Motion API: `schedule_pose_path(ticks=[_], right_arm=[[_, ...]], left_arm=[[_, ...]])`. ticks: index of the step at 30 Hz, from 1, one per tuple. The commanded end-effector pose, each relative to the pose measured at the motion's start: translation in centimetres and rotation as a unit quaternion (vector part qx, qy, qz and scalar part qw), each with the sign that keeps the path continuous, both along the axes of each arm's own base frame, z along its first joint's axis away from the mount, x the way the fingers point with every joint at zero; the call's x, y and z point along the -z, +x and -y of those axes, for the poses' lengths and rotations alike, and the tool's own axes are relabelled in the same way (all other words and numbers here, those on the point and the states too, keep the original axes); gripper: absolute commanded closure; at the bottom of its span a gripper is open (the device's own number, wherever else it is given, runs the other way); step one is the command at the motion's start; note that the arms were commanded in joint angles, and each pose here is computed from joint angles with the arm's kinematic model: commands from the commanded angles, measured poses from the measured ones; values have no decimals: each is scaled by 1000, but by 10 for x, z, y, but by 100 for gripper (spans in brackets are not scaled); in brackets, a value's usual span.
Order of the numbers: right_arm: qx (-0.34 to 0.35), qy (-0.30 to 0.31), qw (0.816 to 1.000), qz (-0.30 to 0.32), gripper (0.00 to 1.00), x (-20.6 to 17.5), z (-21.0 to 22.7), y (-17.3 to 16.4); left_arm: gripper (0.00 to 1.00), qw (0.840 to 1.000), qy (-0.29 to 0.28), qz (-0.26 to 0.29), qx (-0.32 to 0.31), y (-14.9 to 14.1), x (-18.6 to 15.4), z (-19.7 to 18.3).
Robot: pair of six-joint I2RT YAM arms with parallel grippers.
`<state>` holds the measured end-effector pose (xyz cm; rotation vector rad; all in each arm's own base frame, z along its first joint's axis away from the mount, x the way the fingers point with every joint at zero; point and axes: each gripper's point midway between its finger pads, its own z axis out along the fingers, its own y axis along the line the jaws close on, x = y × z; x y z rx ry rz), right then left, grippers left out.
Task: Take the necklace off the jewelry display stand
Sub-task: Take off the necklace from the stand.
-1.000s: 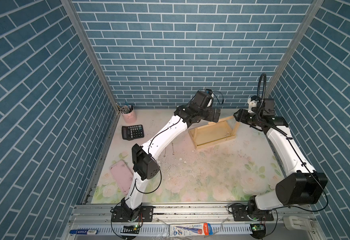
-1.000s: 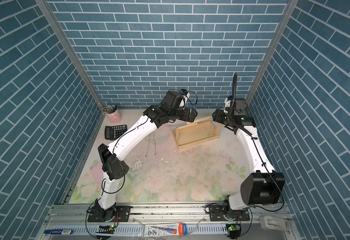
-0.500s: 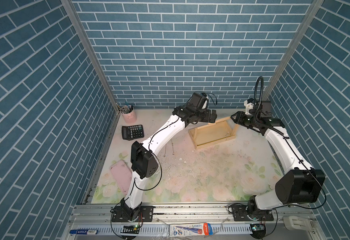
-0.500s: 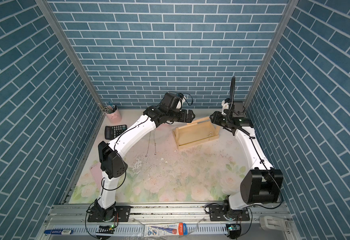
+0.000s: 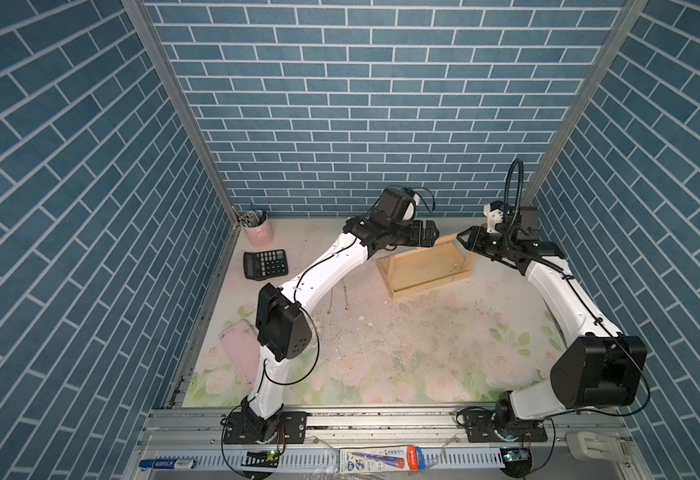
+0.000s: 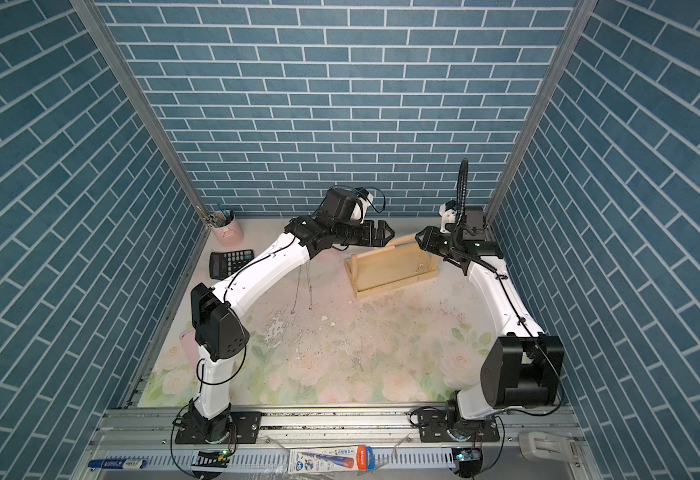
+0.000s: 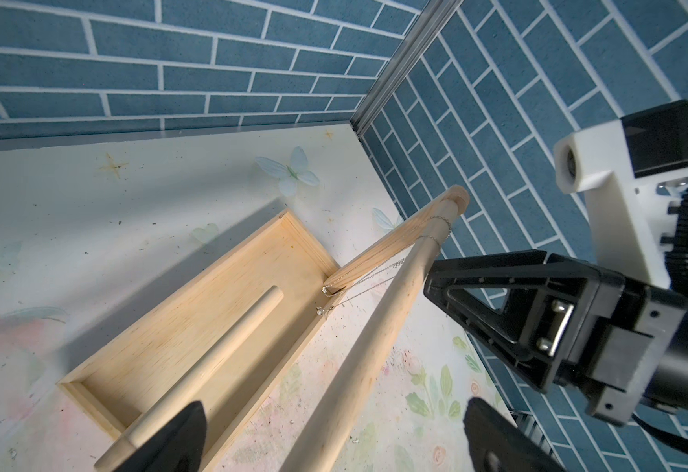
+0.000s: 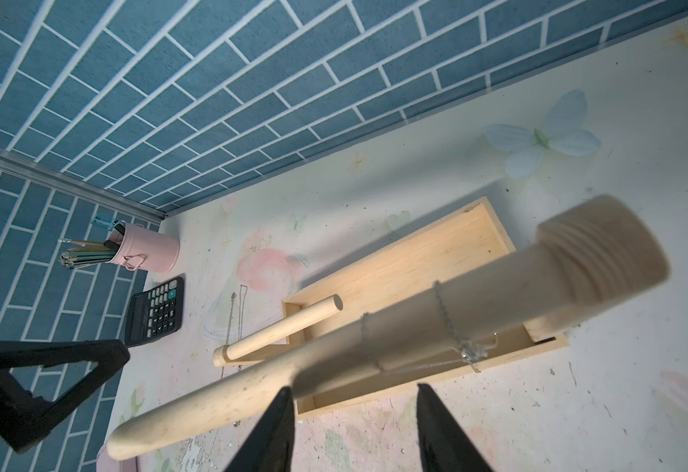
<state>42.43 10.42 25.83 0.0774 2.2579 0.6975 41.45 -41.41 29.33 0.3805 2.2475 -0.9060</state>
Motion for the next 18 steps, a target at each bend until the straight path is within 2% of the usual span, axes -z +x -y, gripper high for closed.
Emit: schedule_pose_path(ticks=[1,18], right_arm=[[-6,12,1000,22,52,-12,-3,-2],[-18,40,999,21,51,-12,-12,4]], left_arm=[[1,1000,-16,14,3,-5,-21,-5],[1,999,-42,10,9,-7,-28,-6]])
